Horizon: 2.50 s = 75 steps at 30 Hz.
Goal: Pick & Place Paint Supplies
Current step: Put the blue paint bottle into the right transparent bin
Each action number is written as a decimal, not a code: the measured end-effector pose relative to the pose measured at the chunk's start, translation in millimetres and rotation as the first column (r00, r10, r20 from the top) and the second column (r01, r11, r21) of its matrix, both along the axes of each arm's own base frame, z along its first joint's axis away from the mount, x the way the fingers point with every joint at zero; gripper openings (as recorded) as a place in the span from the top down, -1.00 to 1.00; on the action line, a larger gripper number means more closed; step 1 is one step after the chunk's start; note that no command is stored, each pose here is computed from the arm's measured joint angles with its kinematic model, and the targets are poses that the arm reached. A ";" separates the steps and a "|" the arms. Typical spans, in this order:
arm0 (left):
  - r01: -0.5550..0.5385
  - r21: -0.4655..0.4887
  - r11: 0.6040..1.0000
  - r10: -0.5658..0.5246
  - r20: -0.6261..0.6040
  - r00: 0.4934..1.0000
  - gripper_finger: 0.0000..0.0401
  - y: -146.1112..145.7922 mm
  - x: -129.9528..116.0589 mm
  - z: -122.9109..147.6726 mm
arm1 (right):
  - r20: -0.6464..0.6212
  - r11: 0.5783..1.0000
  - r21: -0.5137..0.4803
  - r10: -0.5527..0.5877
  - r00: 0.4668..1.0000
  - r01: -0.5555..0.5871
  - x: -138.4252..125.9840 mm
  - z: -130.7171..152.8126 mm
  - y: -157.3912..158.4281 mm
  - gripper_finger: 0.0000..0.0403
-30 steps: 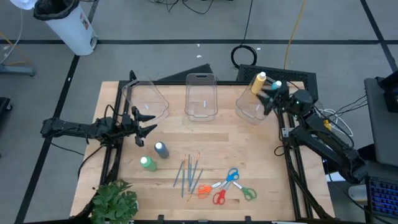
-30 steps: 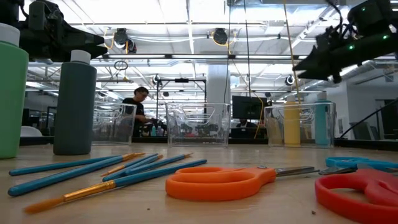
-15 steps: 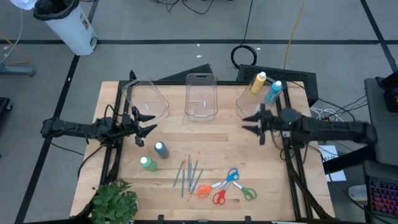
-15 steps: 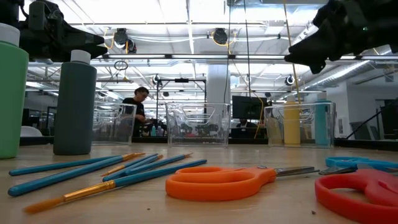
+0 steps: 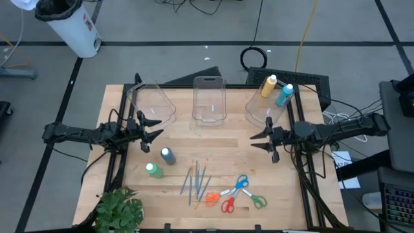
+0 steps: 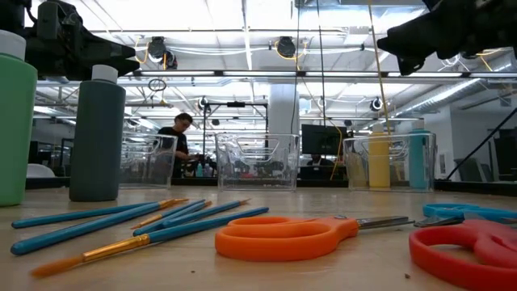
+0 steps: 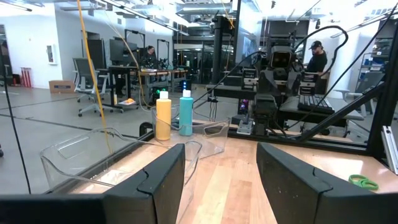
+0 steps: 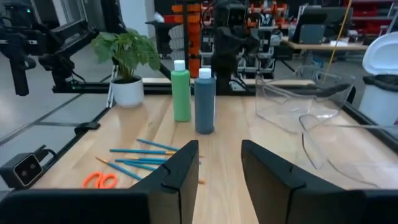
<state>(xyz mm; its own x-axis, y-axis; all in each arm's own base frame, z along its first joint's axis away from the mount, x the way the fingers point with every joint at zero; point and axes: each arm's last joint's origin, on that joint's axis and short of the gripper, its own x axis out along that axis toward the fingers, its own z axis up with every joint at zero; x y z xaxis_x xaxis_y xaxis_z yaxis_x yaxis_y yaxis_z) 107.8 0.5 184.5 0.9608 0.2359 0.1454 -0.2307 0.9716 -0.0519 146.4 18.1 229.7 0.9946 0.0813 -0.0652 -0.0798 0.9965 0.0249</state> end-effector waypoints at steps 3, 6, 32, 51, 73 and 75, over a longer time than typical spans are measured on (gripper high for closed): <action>0.001 0.000 1.000 -0.001 0.000 1.000 -0.03 0.0 0.0 0.0 | 0.023 1.000 -0.007 0.001 1.000 -0.001 0.1 2.2 0.0 0.44; 0.000 0.000 1.000 0.000 0.000 1.000 -0.03 0.0 0.0 0.0 | 0.056 1.000 -0.008 0.002 0.998 -0.002 0.2 5.4 0.1 0.45; 0.000 0.000 1.000 0.000 0.000 1.000 -0.03 0.0 0.0 0.0 | 0.078 0.982 0.001 0.186 0.979 -0.187 8.6 4.9 6.6 0.23; 0.017 -0.078 0.997 -0.011 0.074 0.997 -0.03 0.0 -1.0 5.2 | 0.094 0.984 -0.016 0.180 0.979 -0.180 8.7 6.4 6.3 0.09; 0.265 -0.210 0.941 -0.334 -0.458 0.824 -0.39 -30.8 32.8 62.5 | 0.133 0.992 -0.113 0.077 0.988 -0.062 10.4 9.4 -10.8 0.07; 0.266 -0.227 0.937 -0.348 -0.532 0.772 -0.39 -37.1 39.7 65.8 | 0.129 0.992 -0.113 0.068 0.989 -0.053 10.5 9.0 -12.2 0.07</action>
